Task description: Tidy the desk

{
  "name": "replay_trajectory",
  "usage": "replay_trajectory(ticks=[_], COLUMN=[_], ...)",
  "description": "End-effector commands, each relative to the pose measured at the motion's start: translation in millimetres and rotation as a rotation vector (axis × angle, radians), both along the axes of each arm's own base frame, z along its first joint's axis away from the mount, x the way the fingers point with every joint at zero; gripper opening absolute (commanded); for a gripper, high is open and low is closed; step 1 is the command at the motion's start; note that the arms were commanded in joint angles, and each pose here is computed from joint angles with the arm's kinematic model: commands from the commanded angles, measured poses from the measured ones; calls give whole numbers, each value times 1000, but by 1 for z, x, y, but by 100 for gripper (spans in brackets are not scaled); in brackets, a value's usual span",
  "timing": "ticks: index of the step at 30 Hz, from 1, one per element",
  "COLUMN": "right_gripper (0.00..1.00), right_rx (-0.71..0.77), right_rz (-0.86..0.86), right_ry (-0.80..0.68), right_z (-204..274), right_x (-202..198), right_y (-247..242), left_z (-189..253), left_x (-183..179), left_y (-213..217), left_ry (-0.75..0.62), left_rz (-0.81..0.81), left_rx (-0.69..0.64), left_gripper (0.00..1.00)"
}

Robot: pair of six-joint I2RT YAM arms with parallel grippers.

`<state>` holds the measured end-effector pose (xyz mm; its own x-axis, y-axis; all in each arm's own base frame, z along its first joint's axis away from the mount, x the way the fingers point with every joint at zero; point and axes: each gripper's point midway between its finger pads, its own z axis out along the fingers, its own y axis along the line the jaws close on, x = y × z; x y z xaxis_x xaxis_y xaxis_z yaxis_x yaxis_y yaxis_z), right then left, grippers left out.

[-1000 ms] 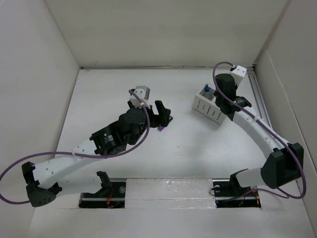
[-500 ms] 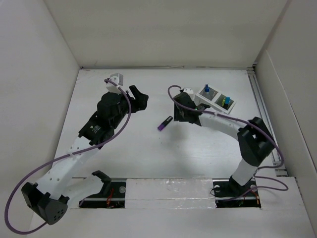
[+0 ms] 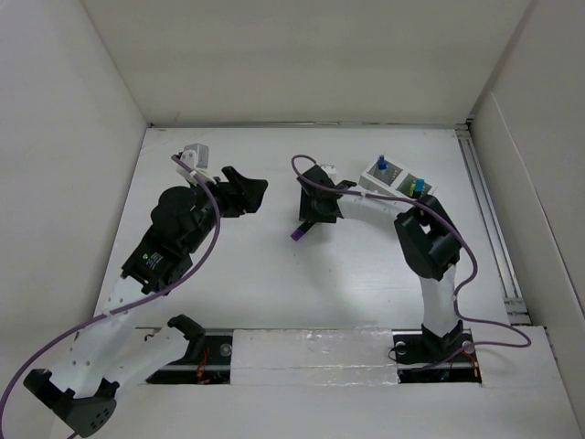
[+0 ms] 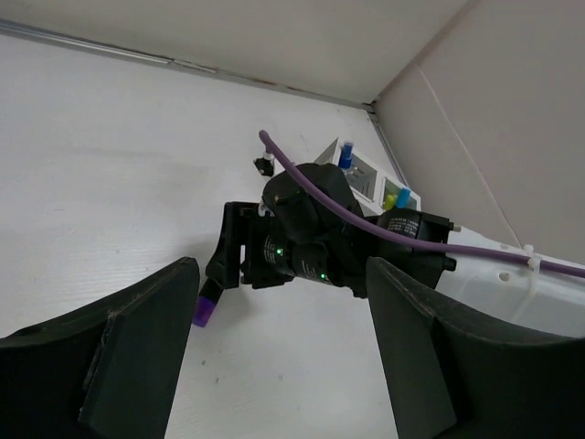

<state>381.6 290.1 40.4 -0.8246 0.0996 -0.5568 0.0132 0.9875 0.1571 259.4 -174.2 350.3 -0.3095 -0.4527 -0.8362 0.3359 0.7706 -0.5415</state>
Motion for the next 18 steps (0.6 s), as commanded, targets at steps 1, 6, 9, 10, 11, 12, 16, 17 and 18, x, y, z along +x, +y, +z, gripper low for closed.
replay_trajectory(ticks=[1, 6, 9, 10, 11, 12, 16, 17, 18], right_gripper=[62, 57, 53, 53, 52, 52, 48, 50, 55], right_rx=[39, 24, 13, 14, 13, 12, -8, -13, -22], right_rz=[-74, -95, -90, -88, -84, -81, -72, -70, -69], right_ry=[12, 36, 50, 55, 54, 58, 72, 69, 70], right_z=[7, 0, -3, -5, -5, -7, -11, -11, -12], right_x=[13, 16, 15, 15, 15, 15, 10, 11, 9], right_y=[-1, 1, 6, 7, 7, 8, 9, 8, 5], left_z=[1, 2, 1, 1, 1, 1, 0, 0, 0], left_x=[-3, -3, -1, -3, -2, -2, -1, -1, -1], left_y=[-4, -6, -5, -7, -7, -7, -7, -7, -6], left_ry=[-20, -33, -32, -35, -35, -36, -34, -33, -35], left_rz=[-35, -49, -40, -48, -48, -48, -42, -42, -39], left_rx=[15, 34, 39, 39, 41, 42, 42, 41, 41], left_gripper=[70, 70, 70, 71, 71, 71, 71, 71, 71])
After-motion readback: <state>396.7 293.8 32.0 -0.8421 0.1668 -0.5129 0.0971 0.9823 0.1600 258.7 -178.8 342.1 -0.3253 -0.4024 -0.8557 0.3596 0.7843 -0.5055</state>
